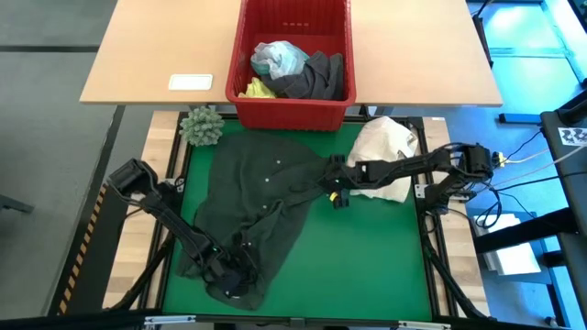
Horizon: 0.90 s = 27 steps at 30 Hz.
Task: Fold Laundry from Bin
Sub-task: Fold the dark green polo
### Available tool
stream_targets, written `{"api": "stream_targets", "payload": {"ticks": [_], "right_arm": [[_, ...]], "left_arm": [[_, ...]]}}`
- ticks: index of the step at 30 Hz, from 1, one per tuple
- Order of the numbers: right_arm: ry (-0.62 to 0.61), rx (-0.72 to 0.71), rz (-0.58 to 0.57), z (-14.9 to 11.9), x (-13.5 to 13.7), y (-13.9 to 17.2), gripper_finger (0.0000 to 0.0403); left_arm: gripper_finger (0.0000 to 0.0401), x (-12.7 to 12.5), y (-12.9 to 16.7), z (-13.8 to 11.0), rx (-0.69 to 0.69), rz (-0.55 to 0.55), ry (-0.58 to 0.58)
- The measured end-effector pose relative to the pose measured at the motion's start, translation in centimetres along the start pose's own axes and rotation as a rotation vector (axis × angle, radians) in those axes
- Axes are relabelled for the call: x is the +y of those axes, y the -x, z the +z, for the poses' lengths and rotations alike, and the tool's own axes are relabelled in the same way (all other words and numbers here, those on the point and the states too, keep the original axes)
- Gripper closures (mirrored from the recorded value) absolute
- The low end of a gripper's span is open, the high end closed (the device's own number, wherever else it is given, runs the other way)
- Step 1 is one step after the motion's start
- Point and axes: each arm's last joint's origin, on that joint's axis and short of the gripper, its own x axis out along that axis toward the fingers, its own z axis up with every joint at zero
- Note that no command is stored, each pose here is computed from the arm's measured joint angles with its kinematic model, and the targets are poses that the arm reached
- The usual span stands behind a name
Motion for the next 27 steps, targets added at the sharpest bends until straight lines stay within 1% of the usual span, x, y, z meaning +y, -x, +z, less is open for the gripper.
{"api": "stream_targets", "payload": {"ticks": [3,7,13,19,21,25,27], "right_arm": [[0.016,0.001,0.007,-0.1,-0.3,-0.1,0.0217],[0.042,-0.002,0.016,-0.2,-0.4,-0.1,0.0262],[0.064,-0.002,0.027,-0.2,-0.3,-0.1,0.0320],[0.088,0.015,-0.029,-0.2,-0.5,-0.1,0.0390],[0.091,0.015,-0.048,0.0,-0.6,0.0,0.0395],[0.094,0.006,-0.106,0.9,-1.2,0.3,0.0388],[0.099,-0.010,-0.125,1.5,-1.6,0.6,0.0396]], "left_arm": [[0.0211,-0.3,-0.5,-0.3,0.019,-0.038,0.007],[0.0211,-0.6,-0.7,-0.3,0.040,-0.097,0.018],[0.0211,-1.1,-0.5,-0.6,0.056,-0.129,0.009],[0.0211,-1.4,-0.4,-0.8,0.086,-0.175,0.000],[0.0211,-1.5,-0.3,-0.9,0.096,-0.189,-0.004],[0.0211,-1.8,-0.2,-1.1,0.113,-0.220,-0.011],[0.0211,-2.0,-0.1,-1.1,0.112,-0.234,-0.016]]}}
